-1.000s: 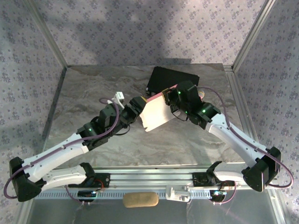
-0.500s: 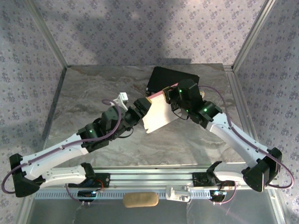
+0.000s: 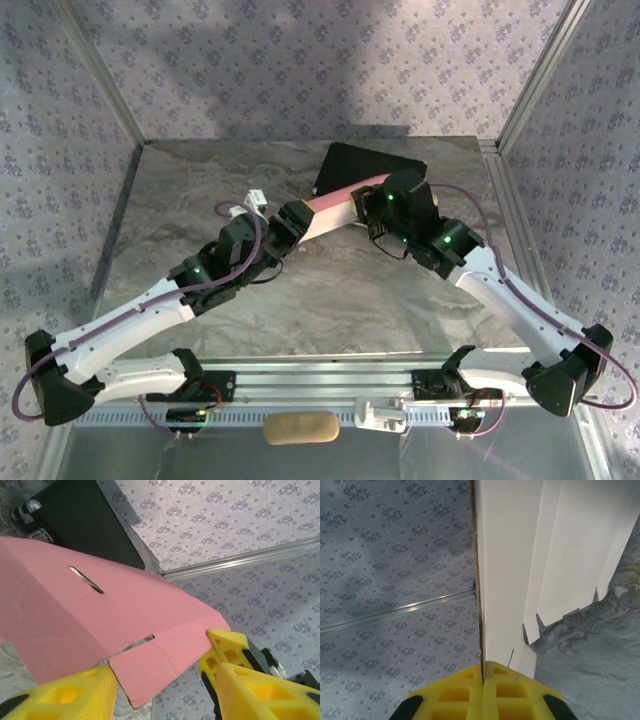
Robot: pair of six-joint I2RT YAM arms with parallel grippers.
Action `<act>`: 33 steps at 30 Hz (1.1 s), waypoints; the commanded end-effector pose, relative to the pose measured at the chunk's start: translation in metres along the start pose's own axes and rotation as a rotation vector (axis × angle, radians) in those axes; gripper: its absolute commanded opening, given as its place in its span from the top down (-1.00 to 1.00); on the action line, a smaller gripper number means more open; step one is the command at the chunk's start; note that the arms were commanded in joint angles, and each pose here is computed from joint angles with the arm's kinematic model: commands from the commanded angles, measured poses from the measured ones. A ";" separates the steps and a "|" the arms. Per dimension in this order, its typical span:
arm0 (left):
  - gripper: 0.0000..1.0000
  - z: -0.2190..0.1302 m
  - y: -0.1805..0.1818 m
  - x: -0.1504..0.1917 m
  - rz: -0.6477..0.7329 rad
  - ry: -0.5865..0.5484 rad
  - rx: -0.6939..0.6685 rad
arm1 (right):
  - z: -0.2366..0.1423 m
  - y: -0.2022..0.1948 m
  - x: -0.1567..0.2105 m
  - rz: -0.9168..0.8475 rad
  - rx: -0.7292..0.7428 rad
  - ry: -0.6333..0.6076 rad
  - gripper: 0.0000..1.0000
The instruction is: Fold the paper box
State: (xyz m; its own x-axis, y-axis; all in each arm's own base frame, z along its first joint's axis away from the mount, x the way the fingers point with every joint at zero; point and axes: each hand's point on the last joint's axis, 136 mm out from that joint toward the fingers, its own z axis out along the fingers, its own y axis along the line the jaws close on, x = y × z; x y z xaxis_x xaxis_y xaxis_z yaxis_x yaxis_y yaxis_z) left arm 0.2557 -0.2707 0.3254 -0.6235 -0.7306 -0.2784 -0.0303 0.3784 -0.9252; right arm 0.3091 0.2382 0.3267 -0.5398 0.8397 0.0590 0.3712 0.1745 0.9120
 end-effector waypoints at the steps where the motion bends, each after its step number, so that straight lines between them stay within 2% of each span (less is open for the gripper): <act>1: -0.03 -0.012 -0.013 -0.016 0.000 -0.030 0.020 | -0.016 0.020 0.002 0.015 -0.051 0.002 1.00; 7: 0.06 -0.012 -0.007 -0.018 0.020 -0.029 -0.002 | -0.017 0.021 0.004 0.018 -0.056 0.005 1.00; 13: 0.35 -0.012 -0.002 -0.018 0.033 -0.020 -0.016 | -0.015 0.020 0.005 0.024 -0.055 0.005 1.00; 16: 0.43 -0.011 0.000 -0.017 0.049 -0.009 -0.029 | -0.014 0.021 0.005 0.025 -0.059 0.004 1.00; 30: 0.53 -0.014 0.003 0.007 0.153 0.119 -0.048 | -0.004 0.028 0.003 0.026 -0.056 0.007 1.00; 33: 0.42 -0.013 0.007 0.014 0.193 0.152 -0.070 | -0.003 0.029 0.004 0.023 -0.055 0.011 1.00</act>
State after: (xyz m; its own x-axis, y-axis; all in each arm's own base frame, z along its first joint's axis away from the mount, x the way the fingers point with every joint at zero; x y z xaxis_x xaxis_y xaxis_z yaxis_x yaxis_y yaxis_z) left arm 0.2466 -0.2614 0.3143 -0.6888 -0.6222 -0.3720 -0.0008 0.5138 -0.8579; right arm 0.3110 0.2440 0.3346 -0.5448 0.8355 0.0722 0.3696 0.1619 0.9150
